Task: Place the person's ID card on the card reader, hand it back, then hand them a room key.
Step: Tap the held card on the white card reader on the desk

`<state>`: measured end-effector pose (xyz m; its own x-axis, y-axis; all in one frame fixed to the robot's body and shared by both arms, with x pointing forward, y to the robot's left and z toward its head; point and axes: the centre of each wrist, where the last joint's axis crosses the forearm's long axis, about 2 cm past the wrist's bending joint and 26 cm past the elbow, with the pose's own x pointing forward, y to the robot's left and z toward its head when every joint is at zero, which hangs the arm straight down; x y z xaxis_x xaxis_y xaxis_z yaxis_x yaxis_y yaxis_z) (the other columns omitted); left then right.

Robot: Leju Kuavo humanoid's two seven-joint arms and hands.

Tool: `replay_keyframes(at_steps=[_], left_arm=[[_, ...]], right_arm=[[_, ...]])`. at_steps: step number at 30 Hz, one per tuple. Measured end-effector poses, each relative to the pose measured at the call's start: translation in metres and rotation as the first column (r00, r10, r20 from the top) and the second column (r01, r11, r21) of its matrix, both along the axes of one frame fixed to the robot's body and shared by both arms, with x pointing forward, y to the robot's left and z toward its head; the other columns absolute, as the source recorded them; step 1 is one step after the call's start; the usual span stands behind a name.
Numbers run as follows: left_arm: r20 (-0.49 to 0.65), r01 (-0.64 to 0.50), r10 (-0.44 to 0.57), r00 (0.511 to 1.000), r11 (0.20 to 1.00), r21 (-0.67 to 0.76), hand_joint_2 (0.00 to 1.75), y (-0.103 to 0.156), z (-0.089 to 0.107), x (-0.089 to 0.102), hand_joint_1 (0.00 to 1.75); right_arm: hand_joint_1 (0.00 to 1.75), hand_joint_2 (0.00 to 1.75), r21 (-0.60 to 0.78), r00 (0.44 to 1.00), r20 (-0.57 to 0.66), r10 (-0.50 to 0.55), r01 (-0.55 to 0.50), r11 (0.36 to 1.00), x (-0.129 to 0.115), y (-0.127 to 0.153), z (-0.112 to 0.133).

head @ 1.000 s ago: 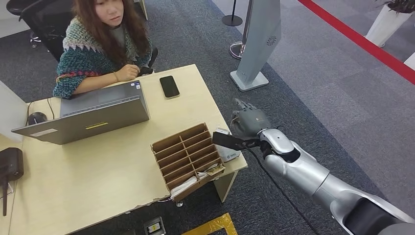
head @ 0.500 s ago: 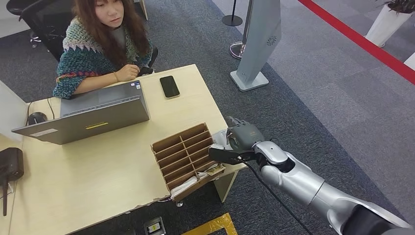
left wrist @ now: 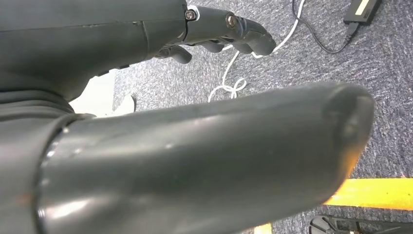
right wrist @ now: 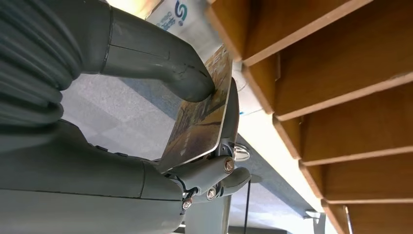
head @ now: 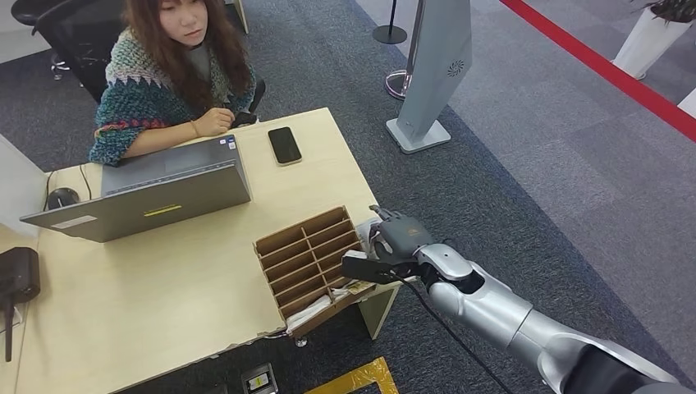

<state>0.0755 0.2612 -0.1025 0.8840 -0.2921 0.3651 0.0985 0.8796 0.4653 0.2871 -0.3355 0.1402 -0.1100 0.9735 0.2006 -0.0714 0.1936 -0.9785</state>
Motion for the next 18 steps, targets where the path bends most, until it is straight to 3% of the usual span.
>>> replay_keyframes(at_steps=[18], left_arm=[[-0.013,-0.006,0.006,1.0,1.0,0.0,0.0,0.0007,0.0,0.0002,0.0]], right_arm=[[1.75,1.75,0.041,1.0,-0.019,-0.002,0.002,0.999,0.0079,0.008,-0.011]])
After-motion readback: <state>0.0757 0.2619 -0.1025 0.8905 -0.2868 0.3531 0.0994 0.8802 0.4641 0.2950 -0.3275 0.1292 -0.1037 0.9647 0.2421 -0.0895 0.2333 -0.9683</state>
